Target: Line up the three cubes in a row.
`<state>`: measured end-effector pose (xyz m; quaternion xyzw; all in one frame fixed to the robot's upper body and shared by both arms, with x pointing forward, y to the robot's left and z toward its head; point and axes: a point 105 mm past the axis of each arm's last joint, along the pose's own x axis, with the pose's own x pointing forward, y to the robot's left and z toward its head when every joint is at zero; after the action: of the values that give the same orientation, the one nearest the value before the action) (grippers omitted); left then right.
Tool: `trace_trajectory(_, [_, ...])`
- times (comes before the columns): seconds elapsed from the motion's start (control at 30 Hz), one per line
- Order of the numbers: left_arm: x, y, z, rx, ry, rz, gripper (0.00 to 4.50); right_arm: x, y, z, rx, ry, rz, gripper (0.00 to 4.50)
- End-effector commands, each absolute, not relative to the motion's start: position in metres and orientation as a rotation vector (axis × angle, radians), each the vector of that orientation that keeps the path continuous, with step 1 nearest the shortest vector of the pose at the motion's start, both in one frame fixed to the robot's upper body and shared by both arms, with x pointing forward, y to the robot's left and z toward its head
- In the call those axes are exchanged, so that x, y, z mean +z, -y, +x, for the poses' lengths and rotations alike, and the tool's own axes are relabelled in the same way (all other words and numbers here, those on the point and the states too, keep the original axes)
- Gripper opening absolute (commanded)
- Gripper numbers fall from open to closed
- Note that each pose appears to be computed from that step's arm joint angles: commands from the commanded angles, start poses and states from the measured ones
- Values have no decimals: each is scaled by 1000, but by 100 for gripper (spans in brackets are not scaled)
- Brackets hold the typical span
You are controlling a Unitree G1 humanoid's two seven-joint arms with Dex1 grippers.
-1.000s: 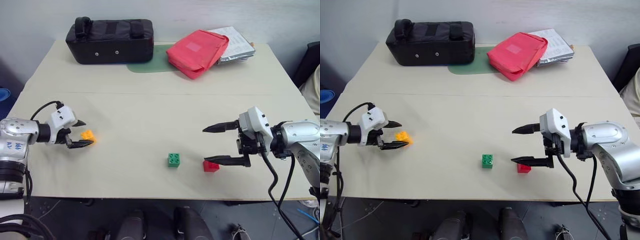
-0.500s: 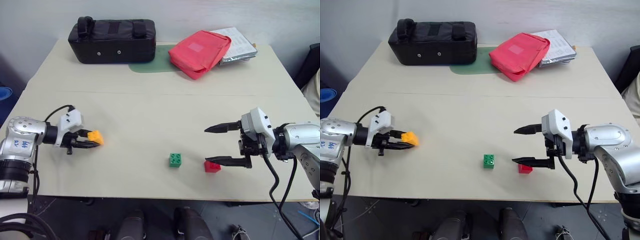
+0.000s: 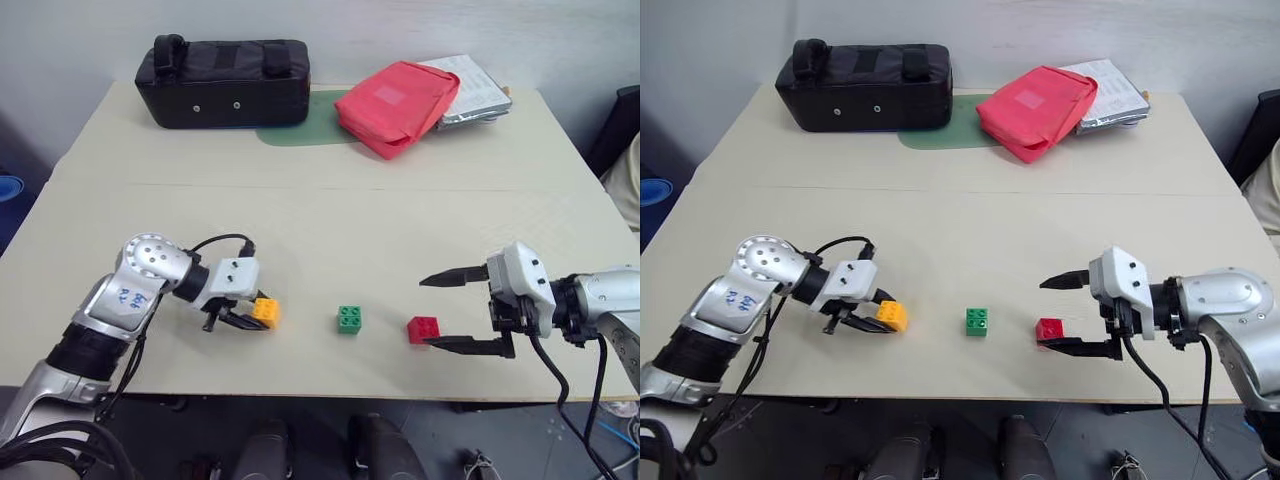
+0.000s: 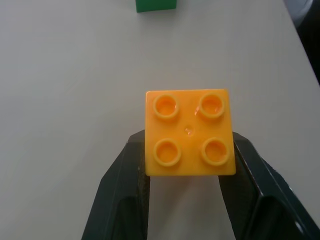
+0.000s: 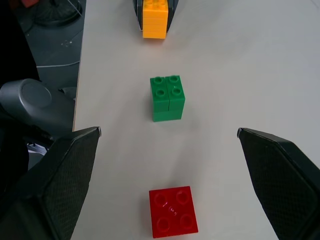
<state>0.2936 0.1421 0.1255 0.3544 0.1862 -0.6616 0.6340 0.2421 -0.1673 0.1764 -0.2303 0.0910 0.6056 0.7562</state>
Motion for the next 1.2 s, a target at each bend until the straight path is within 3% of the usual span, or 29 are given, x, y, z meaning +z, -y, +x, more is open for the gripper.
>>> trace_trajectory(0.03, [123,-144,293,-1513,-432,850,151,191,167,240,1297,-139,-543,450])
trace_trajectory(0.47, [120,-135,295,-1491,-394,791,151,188,174,236,1259,-156,-537,450])
trace_trajectory(0.7, [123,-138,294,-1472,-384,755,365,185,183,233,1232,-184,-540,450])
trace_trajectory(0.8, [136,-149,278,-1508,-367,676,449,182,196,228,1210,-226,-539,450])
trace_trajectory(0.97, [164,-196,248,-1495,-398,597,449,181,233,212,1166,-324,-511,450])
trace_trajectory(1.2, [198,-242,240,-1313,-402,589,449,182,272,201,1107,-377,-469,450])
